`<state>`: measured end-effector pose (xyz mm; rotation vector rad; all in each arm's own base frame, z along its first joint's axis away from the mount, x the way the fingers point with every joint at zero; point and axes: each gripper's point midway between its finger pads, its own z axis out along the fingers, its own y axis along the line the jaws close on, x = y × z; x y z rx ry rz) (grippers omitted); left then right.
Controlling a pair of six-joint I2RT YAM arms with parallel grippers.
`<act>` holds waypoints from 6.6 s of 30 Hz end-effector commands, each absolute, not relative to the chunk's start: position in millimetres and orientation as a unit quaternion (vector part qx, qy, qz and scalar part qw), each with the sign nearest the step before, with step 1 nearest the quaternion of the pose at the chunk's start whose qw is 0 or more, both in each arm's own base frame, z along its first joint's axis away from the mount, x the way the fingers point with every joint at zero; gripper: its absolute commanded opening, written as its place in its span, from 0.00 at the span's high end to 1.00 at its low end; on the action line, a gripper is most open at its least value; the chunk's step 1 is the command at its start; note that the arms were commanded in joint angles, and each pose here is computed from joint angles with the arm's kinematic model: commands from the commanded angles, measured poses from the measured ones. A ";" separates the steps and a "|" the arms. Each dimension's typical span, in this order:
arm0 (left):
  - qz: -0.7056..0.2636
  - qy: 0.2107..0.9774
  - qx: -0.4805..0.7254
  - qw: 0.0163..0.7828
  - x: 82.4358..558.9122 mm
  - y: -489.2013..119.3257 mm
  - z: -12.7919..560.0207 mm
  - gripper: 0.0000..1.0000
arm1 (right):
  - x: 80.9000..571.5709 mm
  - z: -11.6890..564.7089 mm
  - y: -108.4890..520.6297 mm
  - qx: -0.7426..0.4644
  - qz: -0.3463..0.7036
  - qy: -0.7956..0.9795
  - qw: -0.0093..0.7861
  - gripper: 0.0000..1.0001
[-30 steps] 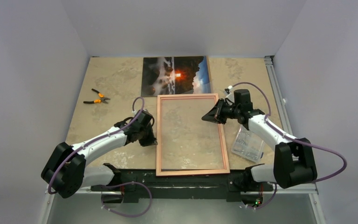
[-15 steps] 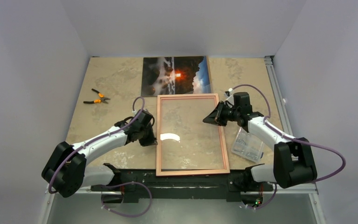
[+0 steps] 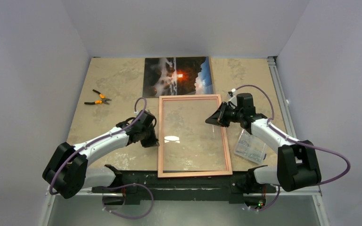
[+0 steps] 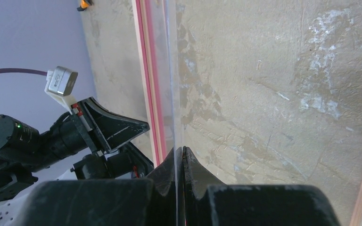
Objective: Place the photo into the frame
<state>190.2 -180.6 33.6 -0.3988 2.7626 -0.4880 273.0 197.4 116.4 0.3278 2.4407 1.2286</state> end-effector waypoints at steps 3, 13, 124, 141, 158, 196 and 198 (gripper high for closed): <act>-0.123 0.974 -0.130 0.137 181.6 -165.1 9.2 1.00 | 291.8 135.5 208.7 0.115 0.468 0.847 0.225 1.00; -0.122 0.975 -0.130 0.136 182.4 -166.0 8.2 1.00 | 275.2 109.8 207.1 0.128 0.465 0.854 0.195 1.00; -0.344 0.885 0.003 0.313 304.2 -231.8 185.9 0.12 | 390.5 123.4 119.1 0.104 0.235 0.932 0.254 0.05; -0.260 0.904 -0.209 0.267 485.9 -87.4 141.6 0.12 | 560.9 118.5 140.6 0.139 0.239 0.920 0.278 0.12; -0.181 0.938 -0.215 0.205 513.7 -64.2 81.6 0.14 | 577.4 75.2 161.2 0.139 0.276 0.920 0.240 0.29; -0.268 0.920 -0.198 0.207 507.5 -81.2 65.4 0.44 | 539.6 74.9 221.7 0.097 0.392 0.897 0.180 0.32; -0.271 0.915 -0.203 0.221 506.5 -77.1 75.9 0.51 | 539.1 79.5 223.1 0.095 0.400 0.893 0.182 0.32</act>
